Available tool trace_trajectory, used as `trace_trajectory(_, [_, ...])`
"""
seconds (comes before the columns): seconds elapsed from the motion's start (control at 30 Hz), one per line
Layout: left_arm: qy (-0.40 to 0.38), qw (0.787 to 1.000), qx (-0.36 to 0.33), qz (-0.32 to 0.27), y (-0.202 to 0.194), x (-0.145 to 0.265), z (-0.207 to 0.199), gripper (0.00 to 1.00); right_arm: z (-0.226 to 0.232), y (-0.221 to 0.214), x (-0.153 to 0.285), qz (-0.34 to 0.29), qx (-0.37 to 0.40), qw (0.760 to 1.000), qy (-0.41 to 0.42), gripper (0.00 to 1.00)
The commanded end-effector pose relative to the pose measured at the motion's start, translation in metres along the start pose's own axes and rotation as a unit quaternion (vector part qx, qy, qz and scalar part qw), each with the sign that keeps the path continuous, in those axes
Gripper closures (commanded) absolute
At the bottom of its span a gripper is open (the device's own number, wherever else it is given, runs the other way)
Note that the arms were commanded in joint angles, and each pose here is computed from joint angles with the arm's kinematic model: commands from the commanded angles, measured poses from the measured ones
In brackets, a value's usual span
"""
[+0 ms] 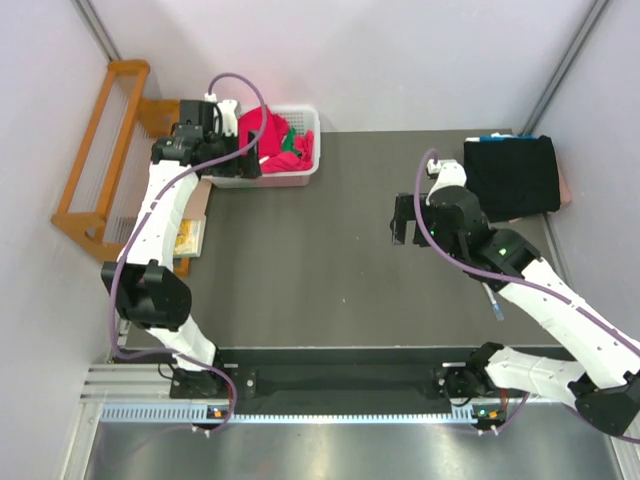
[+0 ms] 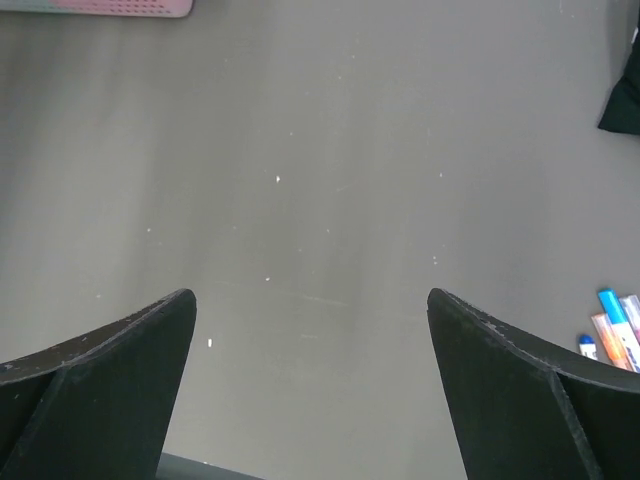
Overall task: Fold and stack the t-shirts
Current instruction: Grab the tshirt from the pile
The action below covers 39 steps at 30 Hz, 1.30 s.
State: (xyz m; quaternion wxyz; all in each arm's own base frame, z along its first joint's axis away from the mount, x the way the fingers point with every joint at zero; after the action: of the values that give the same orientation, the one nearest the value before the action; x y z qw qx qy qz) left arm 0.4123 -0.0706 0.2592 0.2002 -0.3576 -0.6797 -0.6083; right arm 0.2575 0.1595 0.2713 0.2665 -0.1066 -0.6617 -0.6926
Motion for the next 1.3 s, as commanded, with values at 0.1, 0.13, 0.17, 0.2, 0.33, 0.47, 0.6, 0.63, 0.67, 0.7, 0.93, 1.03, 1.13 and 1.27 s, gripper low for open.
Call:
trace_trajectory(0.1, [0.014, 0.998, -0.029, -0.052, 0.055, -0.005, 0.003, 0.01, 0.008, 0.002, 0.006, -0.020, 0.000, 0.999, 0.031, 0.00])
trace_trajectory(0.13, [0.017, 0.998, -0.031, -0.055, 0.060, -0.007, 0.004, 0.01, 0.008, 0.002, 0.006, -0.021, 0.000, 0.999, 0.032, 0.00])
trace_trajectory(0.17, [0.020, 0.998, -0.035, -0.051, 0.062, -0.018, 0.007, 0.01, 0.009, 0.001, 0.006, -0.021, 0.000, 0.999, 0.036, 0.00])
trace_trajectory(0.2, [0.030, 0.997, -0.038, -0.066, 0.074, -0.016, 0.010, 0.01, 0.010, 0.001, 0.006, -0.022, 0.001, 0.999, 0.039, 0.00])
trace_trajectory(0.33, [0.070, 0.992, -0.050, -0.090, 0.103, -0.036, 0.026, 0.01, 0.013, 0.002, 0.008, -0.029, -0.001, 0.998, 0.050, 0.00])
trace_trajectory(0.47, [0.085, 0.993, -0.047, -0.063, 0.107, -0.088, 0.043, 0.01, 0.012, 0.002, 0.010, -0.036, 0.000, 0.998, 0.056, 0.00])
trace_trajectory(0.6, [0.138, 0.988, -0.028, -0.069, 0.112, -0.112, 0.067, 0.01, 0.012, 0.001, 0.014, -0.045, 0.000, 0.997, 0.065, 0.00])
trace_trajectory(0.63, [0.137, 0.988, -0.025, -0.071, 0.112, -0.117, 0.071, 0.01, 0.012, 0.000, 0.014, -0.045, 0.001, 0.997, 0.066, 0.00])
trace_trajectory(0.67, [0.130, 0.989, -0.026, -0.061, 0.107, -0.127, 0.071, 0.01, 0.012, -0.003, 0.014, -0.044, 0.002, 0.997, 0.067, 0.00])
trace_trajectory(0.7, [0.130, 0.989, -0.026, -0.057, 0.104, -0.132, 0.073, 0.01, 0.012, -0.004, 0.013, -0.042, 0.005, 0.997, 0.067, 0.00])
trace_trajectory(0.93, [0.135, 0.989, -0.021, -0.055, 0.091, -0.163, 0.095, 0.01, 0.015, -0.021, 0.008, -0.016, 0.007, 0.997, 0.076, 0.00])
trace_trajectory(1.03, [0.141, 0.989, -0.019, -0.044, 0.083, -0.174, 0.107, 0.01, 0.020, -0.024, 0.007, -0.010, 0.006, 0.996, 0.091, 0.00])
trace_trajectory(1.13, [0.146, 0.988, -0.018, -0.041, 0.079, -0.180, 0.117, 0.01, 0.024, -0.027, 0.005, -0.007, 0.006, 0.995, 0.102, 0.00])
trace_trajectory(1.27, [0.137, 0.989, -0.016, -0.057, 0.086, -0.184, 0.119, 0.01, 0.029, -0.030, 0.003, 0.001, 0.005, 0.994, 0.112, 0.00])
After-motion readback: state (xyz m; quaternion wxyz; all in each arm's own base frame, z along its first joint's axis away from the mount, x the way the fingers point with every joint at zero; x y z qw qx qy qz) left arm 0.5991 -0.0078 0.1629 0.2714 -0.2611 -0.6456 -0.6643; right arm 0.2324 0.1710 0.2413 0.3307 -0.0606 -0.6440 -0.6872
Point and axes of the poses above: each gripper's point midway between its finger pads, its own x axis back along the fingers, its own z axis along the line the jaws close on, y = z × x, the point moved 1 cm from there along x, back along the fingers, and after that the axes turned 3 degrees about x, right-handed, at the moved point
